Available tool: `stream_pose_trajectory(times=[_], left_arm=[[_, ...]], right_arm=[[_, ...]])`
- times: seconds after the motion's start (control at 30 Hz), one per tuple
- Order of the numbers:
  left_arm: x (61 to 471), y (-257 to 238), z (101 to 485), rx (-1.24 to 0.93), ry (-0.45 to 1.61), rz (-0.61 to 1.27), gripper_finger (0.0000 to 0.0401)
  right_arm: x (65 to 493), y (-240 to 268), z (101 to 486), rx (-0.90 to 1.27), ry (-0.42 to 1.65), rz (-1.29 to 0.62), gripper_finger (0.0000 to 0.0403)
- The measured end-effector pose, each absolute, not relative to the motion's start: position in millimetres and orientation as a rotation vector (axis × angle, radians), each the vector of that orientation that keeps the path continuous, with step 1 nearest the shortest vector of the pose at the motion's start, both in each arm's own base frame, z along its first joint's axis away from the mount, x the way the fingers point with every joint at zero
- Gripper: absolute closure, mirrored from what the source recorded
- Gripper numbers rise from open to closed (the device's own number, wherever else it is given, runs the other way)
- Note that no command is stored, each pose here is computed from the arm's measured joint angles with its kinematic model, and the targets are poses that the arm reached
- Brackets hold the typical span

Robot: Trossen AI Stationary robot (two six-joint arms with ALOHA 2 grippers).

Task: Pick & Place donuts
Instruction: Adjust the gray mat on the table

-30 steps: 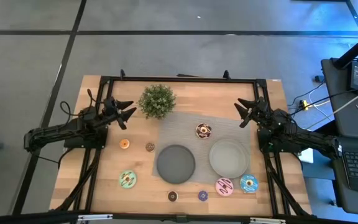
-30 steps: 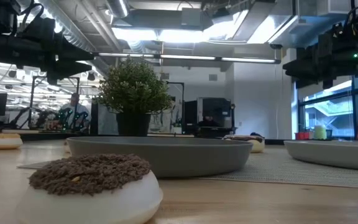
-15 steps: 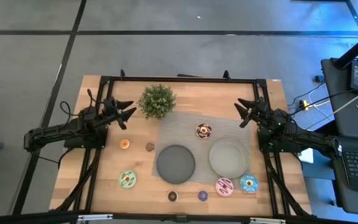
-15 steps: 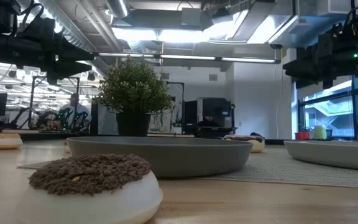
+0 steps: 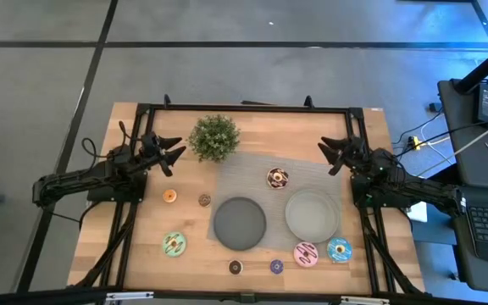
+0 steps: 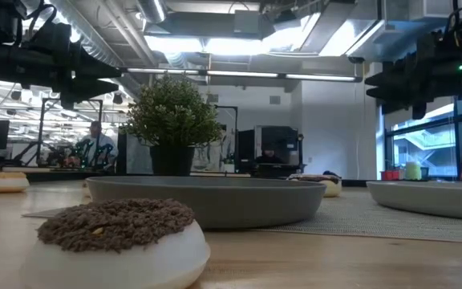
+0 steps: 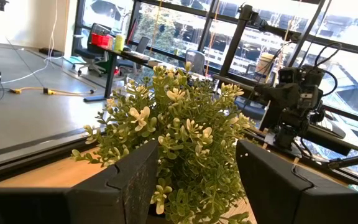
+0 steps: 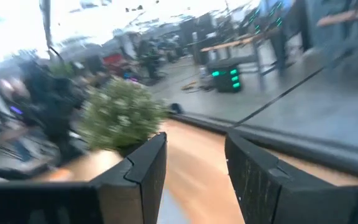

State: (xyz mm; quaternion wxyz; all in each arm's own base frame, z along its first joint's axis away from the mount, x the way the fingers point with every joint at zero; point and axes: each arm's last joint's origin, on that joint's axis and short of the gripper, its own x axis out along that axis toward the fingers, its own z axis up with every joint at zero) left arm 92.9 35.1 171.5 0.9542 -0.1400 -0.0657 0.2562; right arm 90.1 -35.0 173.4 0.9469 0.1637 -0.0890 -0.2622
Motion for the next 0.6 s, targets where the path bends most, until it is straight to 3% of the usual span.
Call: stream_pose_trajectory(times=[0.47, 0.6], left_arm=[[92.9, 35.0, 171.7, -0.284, -0.134, 0.520, 0.0189], [92.9, 35.0, 171.7, -0.284, -0.134, 0.520, 0.0189]], right_arm=[[88.9, -36.8, 173.2, 0.514, -0.249, -0.592, 0.0237], [91.1, -33.4, 173.6, 0.603, -0.234, -0.444, 0.0233]])
